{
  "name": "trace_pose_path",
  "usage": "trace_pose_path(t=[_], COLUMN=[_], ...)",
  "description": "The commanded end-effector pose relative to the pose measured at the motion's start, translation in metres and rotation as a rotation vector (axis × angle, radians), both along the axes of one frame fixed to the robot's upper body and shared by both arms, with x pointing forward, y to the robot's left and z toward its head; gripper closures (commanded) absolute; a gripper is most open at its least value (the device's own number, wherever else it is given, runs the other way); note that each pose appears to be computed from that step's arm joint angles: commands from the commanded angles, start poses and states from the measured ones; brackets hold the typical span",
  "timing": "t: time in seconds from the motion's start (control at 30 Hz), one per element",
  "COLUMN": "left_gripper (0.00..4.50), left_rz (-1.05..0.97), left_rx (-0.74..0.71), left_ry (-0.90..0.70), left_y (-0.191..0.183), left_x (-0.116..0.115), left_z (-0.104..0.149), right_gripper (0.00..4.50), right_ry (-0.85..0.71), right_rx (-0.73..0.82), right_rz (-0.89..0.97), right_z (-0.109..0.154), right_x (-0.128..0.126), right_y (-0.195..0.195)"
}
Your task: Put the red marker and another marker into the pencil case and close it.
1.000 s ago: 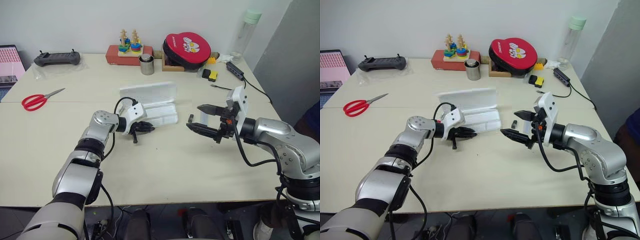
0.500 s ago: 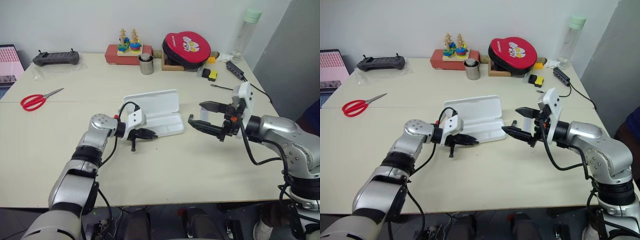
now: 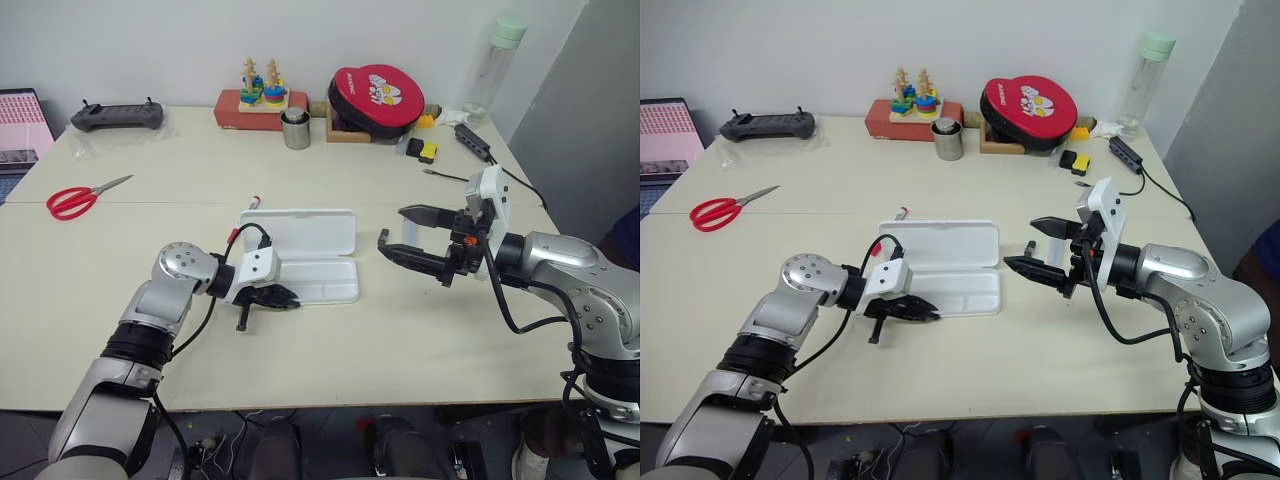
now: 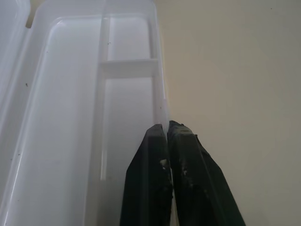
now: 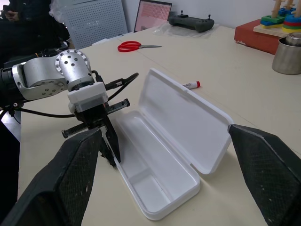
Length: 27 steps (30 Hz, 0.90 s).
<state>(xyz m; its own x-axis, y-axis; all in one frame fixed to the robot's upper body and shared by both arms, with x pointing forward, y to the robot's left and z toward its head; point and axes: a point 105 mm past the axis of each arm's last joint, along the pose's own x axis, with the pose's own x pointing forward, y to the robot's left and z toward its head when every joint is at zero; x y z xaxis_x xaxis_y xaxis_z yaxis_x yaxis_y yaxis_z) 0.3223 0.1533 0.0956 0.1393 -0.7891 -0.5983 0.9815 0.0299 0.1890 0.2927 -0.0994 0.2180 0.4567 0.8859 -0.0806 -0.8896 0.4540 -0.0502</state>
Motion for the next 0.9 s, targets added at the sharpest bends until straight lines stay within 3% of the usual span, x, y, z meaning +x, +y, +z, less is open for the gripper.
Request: trace_pose_path(t=[0.03,0.17,0.27,0.4,0.47,0.57,0.9], left_gripper=[3.38,2.57,1.93,1.09,0.68,0.03,0.03], left_rz=[-0.008,0.002,0.097,0.408,0.546,0.795,1.044], left_rx=[-0.077,-0.231,-0.416,-0.632,-0.708,-0.661,-0.474], left_ry=[-0.061,-0.049,-0.038,-0.184,-0.217,-0.257,-0.203], left_y=[-0.008,-0.018,-0.019,0.017,0.036,0.069,0.092], left_x=[0.001,-0.005,-0.002,0.032,0.047,0.07,0.098], left_z=[0.028,0.06,0.099,0.154,0.166,0.155,0.086], right_gripper=[0.0,0.0,0.0,0.0,0.0,0.0,0.0], right_ry=[-0.056,-0.06,-0.076,-0.118,-0.134,-0.166,-0.181], right_rx=[0.015,0.038,0.064,0.126,0.135,0.158,0.168], right_rz=[0.035,0.05,0.06,0.028,0.009,-0.027,-0.034], right_z=[0.013,0.019,0.027,0.045,0.05,0.057,0.057], right_x=[-0.005,-0.007,-0.009,-0.002,0.003,0.014,0.027], right_y=[0.003,0.003,0.003,0.002,0.004,0.008,0.023])
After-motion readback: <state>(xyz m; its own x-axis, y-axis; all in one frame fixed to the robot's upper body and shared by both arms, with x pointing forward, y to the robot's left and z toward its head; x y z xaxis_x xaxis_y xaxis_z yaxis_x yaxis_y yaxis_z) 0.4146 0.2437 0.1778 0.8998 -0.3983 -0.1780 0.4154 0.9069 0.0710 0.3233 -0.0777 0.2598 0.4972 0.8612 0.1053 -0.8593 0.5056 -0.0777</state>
